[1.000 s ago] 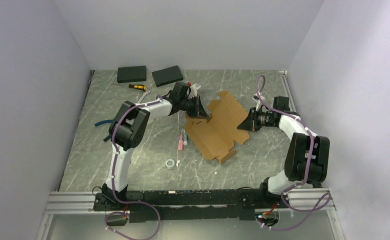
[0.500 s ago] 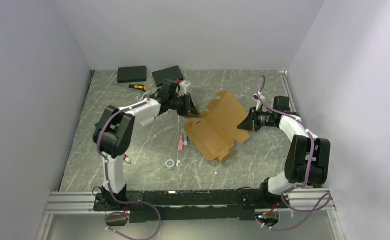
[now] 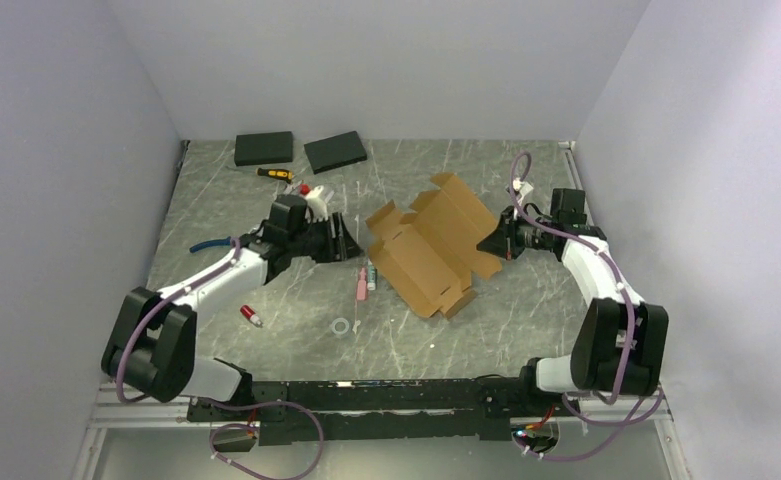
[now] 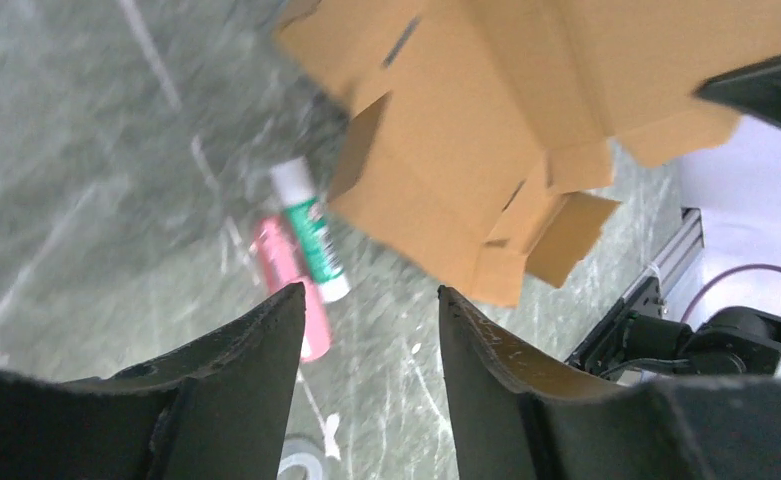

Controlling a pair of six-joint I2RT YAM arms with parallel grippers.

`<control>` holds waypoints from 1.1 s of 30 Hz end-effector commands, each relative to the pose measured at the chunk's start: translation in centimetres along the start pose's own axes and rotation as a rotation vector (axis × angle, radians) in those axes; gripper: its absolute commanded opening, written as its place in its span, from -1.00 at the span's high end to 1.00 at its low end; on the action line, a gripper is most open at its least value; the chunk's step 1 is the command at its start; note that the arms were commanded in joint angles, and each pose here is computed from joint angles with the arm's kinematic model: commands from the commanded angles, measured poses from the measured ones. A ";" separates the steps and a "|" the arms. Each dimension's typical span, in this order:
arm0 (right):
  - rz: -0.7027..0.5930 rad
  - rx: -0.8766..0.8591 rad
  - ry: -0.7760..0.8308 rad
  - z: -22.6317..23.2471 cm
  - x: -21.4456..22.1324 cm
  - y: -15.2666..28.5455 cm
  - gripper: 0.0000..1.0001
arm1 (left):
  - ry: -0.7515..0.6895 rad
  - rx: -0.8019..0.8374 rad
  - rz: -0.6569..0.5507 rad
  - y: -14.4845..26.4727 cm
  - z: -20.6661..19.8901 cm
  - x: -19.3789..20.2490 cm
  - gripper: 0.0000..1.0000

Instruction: Fold the paper box

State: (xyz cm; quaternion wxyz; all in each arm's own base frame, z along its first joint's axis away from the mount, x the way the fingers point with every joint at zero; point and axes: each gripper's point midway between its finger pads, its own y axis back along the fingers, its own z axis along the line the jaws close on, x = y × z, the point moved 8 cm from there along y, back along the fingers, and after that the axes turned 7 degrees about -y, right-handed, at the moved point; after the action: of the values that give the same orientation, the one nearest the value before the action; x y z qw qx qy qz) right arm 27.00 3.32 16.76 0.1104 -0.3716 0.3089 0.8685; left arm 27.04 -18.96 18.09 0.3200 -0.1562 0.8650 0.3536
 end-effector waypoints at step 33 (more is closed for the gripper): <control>-0.058 0.347 0.957 7.2 -4.0 4.3 1.00 | -0.186 0.119 -0.352 1.9 4.5 -5.0 -0.04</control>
State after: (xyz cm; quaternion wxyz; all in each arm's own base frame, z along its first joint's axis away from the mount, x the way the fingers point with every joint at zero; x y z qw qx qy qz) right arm 24.10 4.37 23.38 0.0573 -0.6738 0.4628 0.5732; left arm 30.49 -14.09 18.83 0.4137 -0.2599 0.8318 0.2636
